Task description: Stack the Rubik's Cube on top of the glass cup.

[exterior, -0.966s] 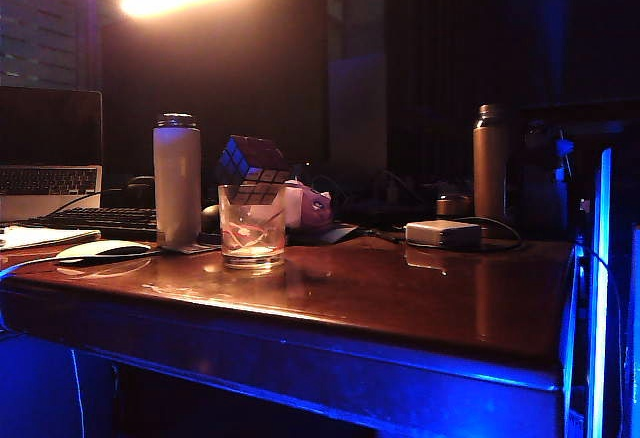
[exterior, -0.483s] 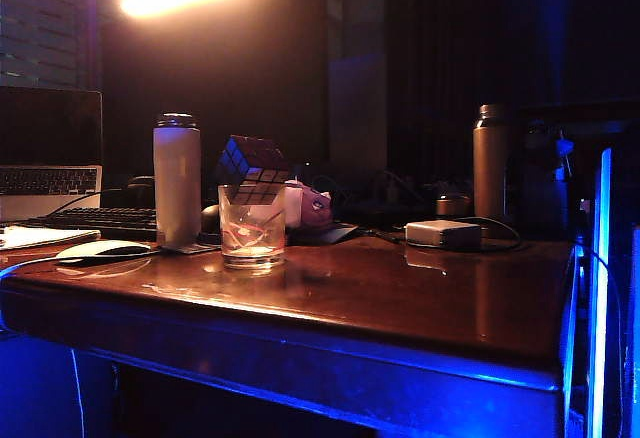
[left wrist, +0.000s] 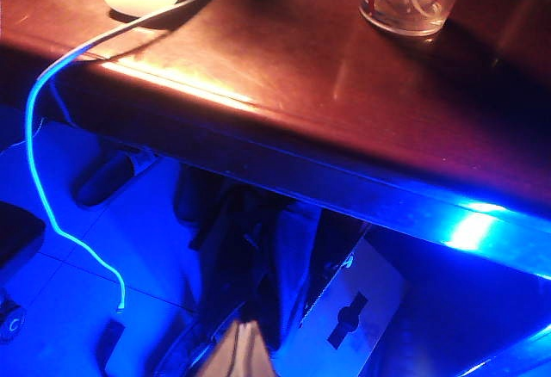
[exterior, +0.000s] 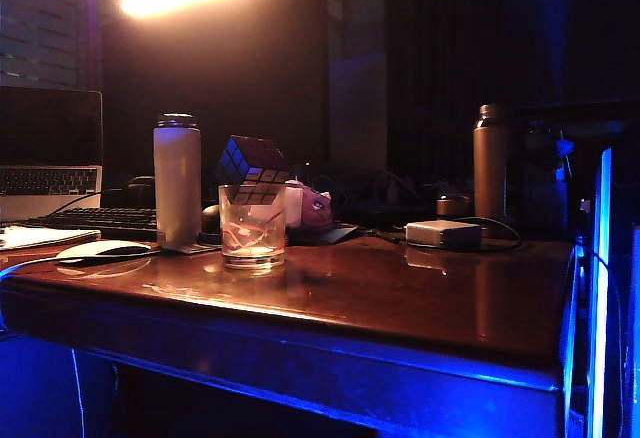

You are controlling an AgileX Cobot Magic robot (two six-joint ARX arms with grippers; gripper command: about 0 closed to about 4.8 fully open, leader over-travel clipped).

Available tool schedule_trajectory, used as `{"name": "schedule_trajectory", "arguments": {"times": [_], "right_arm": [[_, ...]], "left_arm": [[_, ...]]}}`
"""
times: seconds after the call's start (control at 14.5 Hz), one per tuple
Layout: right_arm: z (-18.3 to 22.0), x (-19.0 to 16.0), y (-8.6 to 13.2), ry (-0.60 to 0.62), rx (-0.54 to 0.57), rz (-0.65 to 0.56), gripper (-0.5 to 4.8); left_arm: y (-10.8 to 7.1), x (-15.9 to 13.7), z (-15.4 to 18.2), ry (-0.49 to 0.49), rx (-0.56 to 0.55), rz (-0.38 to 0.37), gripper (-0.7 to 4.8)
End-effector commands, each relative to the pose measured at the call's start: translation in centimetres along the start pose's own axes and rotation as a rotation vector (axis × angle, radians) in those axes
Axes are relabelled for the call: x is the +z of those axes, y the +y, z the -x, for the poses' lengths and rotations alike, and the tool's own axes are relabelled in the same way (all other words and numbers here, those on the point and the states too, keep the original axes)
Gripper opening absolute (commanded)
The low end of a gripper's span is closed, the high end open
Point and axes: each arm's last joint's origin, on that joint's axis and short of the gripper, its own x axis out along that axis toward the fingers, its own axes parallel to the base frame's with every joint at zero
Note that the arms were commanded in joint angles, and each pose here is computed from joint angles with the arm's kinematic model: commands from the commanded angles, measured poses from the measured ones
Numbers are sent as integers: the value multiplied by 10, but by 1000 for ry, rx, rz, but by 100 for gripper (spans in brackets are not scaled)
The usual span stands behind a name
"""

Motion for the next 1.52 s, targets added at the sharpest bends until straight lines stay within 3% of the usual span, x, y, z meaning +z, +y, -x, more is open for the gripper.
{"name": "schedule_trajectory", "arguments": {"times": [0.07,0.28,0.69,1.1,1.24,1.45,1.52], "right_arm": [[8,-9,-8,-58,-72,-5,-3],[15,-19,-12,-89,-131,-4,-3],[9,-46,-13,50,-130,-23,-3],[4,-67,-14,107,-139,-30,-3],[4,-67,-14,107,-138,-30,-3],[4,-67,-14,108,-138,-30,-3],[4,-67,-14,107,-137,-30,-3]], "left_arm": [[0,0,0,-2,-4,-4,-1],[0,0,0,-3,-4,-4,-1],[0,0,0,-3,-4,-4,-1],[0,0,0,-9,-3,-4,-1],[-1,2,5,-54,-4,-10,-1],[-2,13,15,-216,-9,-32,-1],[-2,12,15,-214,-9,-32,-1]]}}
